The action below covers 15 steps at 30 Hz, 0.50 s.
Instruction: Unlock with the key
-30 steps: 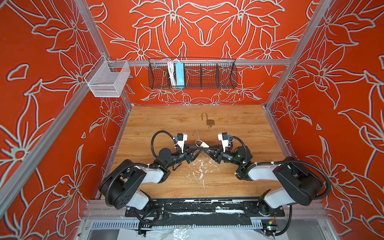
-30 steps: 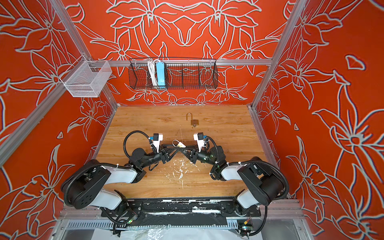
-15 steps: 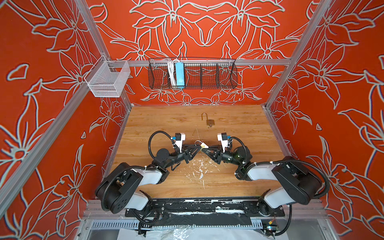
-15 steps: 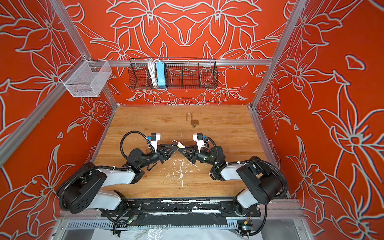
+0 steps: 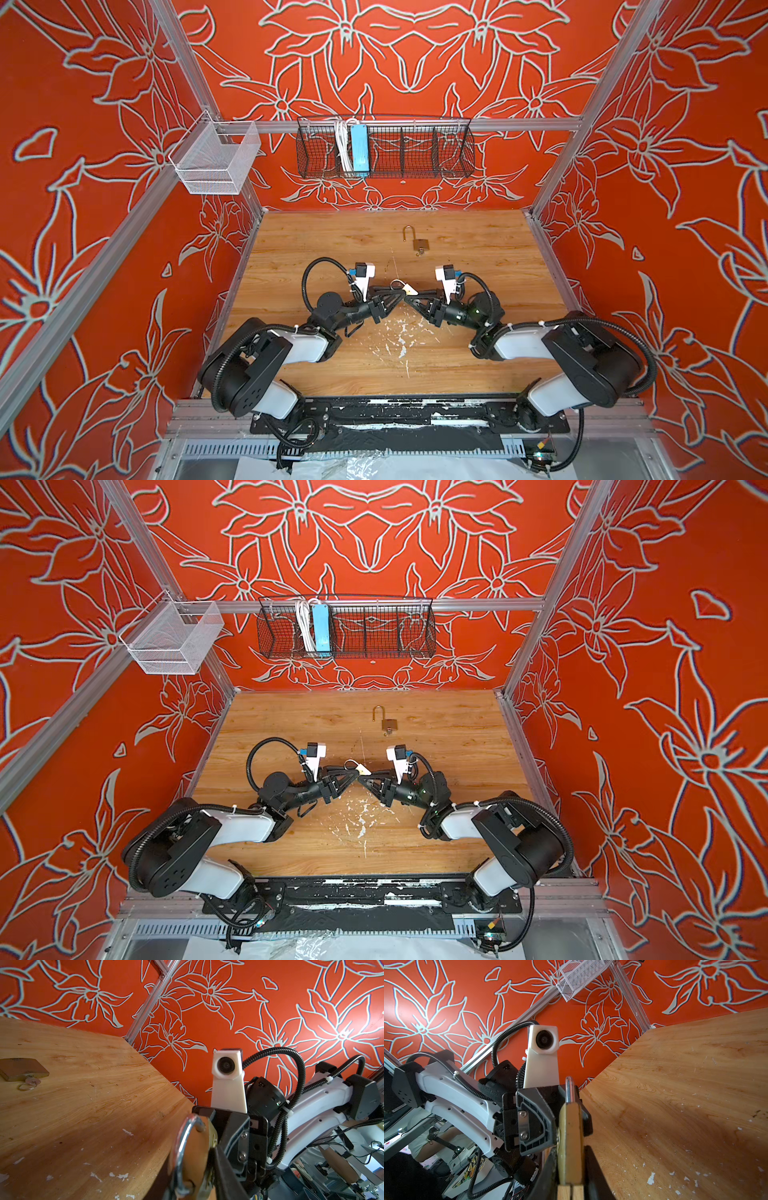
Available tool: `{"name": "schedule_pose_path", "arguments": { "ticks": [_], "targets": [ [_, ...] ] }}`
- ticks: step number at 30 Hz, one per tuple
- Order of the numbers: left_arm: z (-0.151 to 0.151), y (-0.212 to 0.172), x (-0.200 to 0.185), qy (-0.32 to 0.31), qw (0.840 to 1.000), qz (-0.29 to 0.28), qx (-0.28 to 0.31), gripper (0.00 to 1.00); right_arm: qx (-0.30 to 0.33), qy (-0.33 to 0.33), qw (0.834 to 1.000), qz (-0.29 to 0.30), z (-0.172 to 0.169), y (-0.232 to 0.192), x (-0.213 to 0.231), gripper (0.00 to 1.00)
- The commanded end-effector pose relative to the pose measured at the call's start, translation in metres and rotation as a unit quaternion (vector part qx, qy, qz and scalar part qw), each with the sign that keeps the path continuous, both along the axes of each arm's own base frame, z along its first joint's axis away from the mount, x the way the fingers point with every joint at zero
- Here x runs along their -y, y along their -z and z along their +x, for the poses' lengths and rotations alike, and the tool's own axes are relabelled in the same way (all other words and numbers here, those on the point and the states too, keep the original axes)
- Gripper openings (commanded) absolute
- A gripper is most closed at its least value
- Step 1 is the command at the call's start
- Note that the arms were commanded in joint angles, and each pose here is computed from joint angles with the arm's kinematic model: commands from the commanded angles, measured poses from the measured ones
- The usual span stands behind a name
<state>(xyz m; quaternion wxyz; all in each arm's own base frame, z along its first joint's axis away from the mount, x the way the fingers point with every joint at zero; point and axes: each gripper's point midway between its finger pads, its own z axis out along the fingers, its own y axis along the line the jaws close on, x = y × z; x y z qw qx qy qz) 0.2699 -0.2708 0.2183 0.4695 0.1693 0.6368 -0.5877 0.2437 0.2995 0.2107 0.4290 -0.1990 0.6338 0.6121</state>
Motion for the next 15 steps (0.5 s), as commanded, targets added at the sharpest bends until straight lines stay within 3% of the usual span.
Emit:
{"name": "schedule_pose_path", "arguments": {
  "ticks": [1, 7, 12, 15],
  "targets": [
    [-0.010, -0.019, 0.011, 0.043, 0.998, -0.016, 0.033, 0.28, 0.015, 0.000, 1.000, 0.019, 0.004, -0.015, -0.003, 0.00],
    [-0.010, -0.016, 0.013, 0.047, 0.998, -0.013, 0.033, 0.00, 0.014, 0.001, 1.000, 0.018, 0.004, -0.014, -0.003, 0.00],
    [-0.009, -0.019, 0.007, 0.028, 0.999, -0.015, 0.040, 0.00, 0.008, 0.022, 1.000, 0.017, 0.009, -0.010, 0.002, 0.00],
    [0.000, -0.016, -0.009, -0.027, 0.999, -0.011, 0.041, 0.00, 0.001, 0.049, 0.999, 0.011, 0.018, -0.004, 0.010, 0.44]
  ]
}}
